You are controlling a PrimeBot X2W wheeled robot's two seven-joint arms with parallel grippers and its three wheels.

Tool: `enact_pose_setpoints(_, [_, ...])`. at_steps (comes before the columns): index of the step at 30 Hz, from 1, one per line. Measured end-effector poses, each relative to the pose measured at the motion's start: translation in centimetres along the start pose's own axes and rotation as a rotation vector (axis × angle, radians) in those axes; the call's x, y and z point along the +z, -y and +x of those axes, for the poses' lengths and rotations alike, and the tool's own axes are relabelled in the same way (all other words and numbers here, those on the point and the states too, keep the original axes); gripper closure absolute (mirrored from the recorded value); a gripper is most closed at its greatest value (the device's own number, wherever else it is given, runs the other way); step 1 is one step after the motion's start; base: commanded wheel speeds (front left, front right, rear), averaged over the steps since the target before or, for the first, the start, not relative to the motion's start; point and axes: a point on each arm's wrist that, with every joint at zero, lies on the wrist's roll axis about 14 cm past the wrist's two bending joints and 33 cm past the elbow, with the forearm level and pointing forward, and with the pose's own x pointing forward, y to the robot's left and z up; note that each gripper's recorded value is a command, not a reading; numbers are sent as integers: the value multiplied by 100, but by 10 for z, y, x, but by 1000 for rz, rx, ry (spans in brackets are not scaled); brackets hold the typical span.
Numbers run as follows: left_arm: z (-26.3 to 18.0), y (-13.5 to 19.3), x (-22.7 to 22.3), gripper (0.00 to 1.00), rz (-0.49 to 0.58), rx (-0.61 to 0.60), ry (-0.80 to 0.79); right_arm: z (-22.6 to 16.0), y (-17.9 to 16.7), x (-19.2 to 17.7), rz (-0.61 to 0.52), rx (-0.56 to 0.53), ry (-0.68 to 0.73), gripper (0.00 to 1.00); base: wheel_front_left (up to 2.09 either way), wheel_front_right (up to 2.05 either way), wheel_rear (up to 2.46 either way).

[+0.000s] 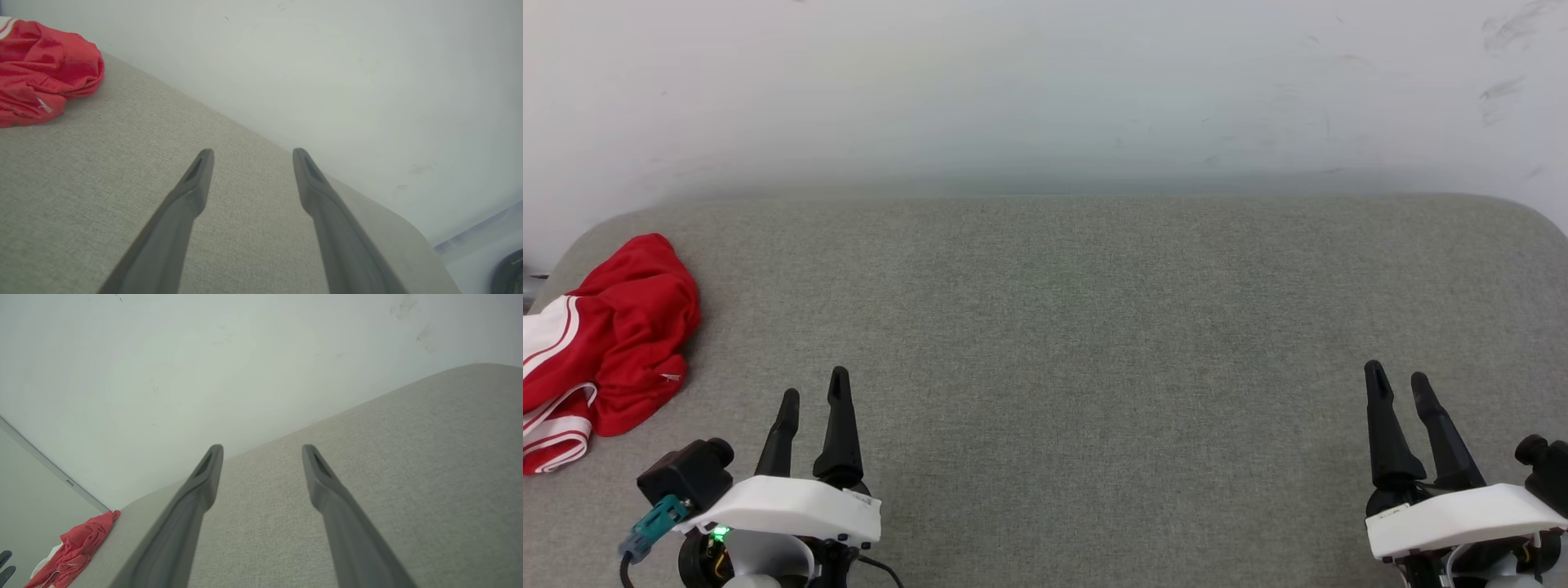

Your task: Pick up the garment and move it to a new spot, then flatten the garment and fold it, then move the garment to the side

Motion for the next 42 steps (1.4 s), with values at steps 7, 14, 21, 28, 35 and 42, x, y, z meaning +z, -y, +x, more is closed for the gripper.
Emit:
enact_pose_setpoints(7, [-1,3,1,0,100,-12,12,-1,-2,1,-92,12,9,0,0,0,0])
enact_pose_setpoints(14, [-2,6,1,0,188,-21,27,-3,-2,-1,-173,20,6,0,0,0,0])
enact_pose_setpoints(21, [-4,10,1,0,264,-36,43,-3,-5,1,-249,36,18,0,0,0,0])
enact_pose_setpoints(28, [-5,14,0,0,334,-53,55,-3,-7,2,-319,48,26,0,0,0,0])
enact_pose_setpoints(35, [-6,20,2,0,393,-78,76,-3,-10,3,-381,62,35,0,0,0,0])
enact_pose_setpoints(42, [-7,25,4,0,439,-99,100,-3,-13,4,-434,78,47,0,0,0,0])
